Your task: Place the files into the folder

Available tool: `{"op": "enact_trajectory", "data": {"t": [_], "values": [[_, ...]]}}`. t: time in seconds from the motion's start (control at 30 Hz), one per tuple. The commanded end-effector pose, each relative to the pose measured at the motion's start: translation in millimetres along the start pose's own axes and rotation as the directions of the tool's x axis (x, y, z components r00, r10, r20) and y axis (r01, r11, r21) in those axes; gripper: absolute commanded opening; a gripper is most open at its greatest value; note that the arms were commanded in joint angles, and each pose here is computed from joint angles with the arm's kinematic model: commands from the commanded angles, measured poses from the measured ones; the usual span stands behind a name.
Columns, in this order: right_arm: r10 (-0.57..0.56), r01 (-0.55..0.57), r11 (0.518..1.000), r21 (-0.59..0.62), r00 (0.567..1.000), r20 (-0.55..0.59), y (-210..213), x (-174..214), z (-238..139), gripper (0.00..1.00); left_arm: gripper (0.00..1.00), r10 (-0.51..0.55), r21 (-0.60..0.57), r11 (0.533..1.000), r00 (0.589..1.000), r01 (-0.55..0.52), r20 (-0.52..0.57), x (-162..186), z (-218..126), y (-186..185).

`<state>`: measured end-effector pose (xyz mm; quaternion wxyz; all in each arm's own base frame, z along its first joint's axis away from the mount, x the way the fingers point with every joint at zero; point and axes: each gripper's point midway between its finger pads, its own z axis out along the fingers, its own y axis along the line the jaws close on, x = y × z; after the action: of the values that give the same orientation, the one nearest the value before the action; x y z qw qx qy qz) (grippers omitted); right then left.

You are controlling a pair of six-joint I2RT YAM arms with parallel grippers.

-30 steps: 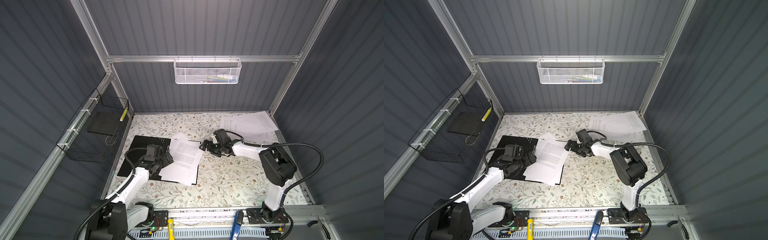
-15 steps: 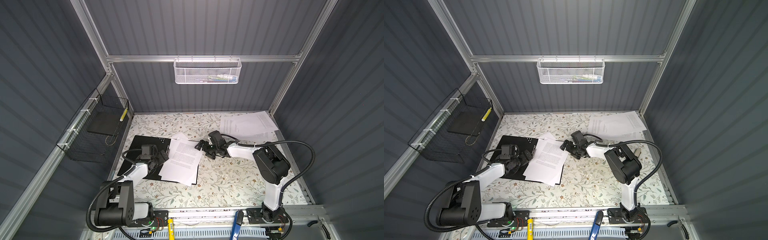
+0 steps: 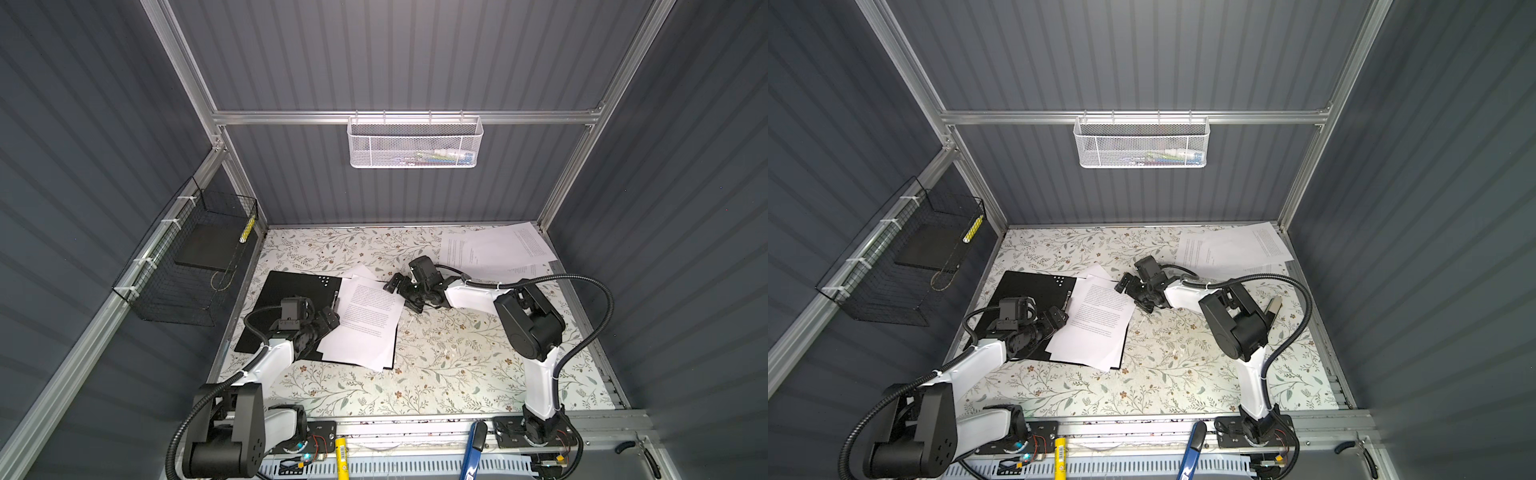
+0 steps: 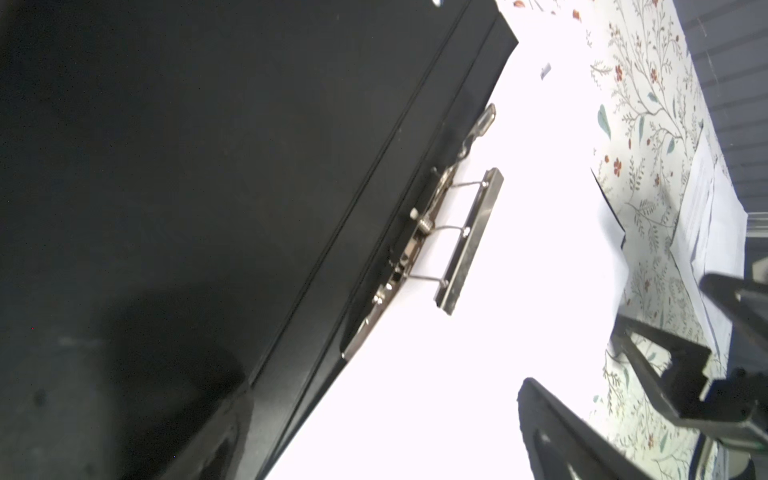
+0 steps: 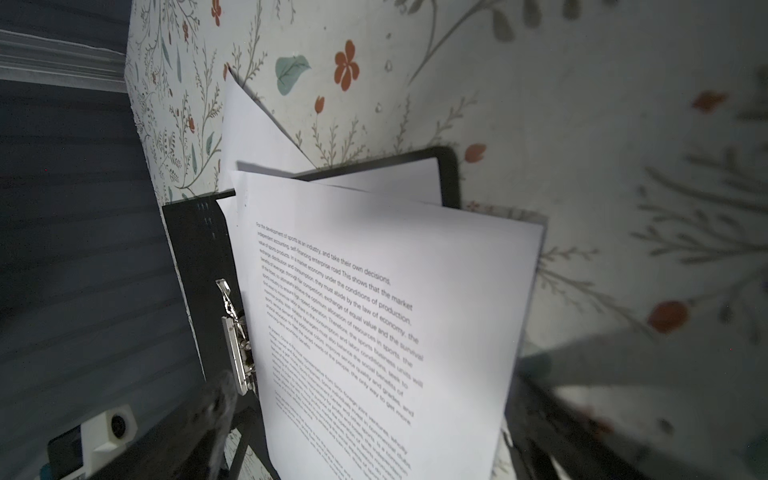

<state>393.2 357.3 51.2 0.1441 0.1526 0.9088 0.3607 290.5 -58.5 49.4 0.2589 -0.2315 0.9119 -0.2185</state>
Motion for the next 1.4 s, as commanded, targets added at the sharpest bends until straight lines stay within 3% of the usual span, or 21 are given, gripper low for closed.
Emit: {"op": "enact_trajectory", "data": {"t": [0.0, 0.43, 1.2, 1.37], "values": [[0.012, -0.012, 1.000, 0.025, 1.000, -0.013, -3, 2, 6, 0.99, 1.00, -0.025, -0.003, 1.000, 0.999, 0.025, -0.040, 13, -6, 5], [-0.050, 0.050, 0.998, -0.023, 0.999, -0.011, 28, -5, 8, 0.99, 1.00, -0.028, 0.031, 0.999, 0.999, 0.029, -0.037, 16, -16, -1], [-0.032, 0.031, 0.999, 0.034, 0.999, 0.021, 15, -4, 8, 0.99, 1.00, -0.019, 0.034, 0.999, 1.000, 0.019, 0.022, -5, -27, -14], [-0.141, 0.132, 0.986, 0.105, 0.987, 0.075, 14, -18, -4, 0.99, 1.00, 0.007, 0.079, 0.997, 0.999, -0.011, 0.053, -20, -43, -34]]}}
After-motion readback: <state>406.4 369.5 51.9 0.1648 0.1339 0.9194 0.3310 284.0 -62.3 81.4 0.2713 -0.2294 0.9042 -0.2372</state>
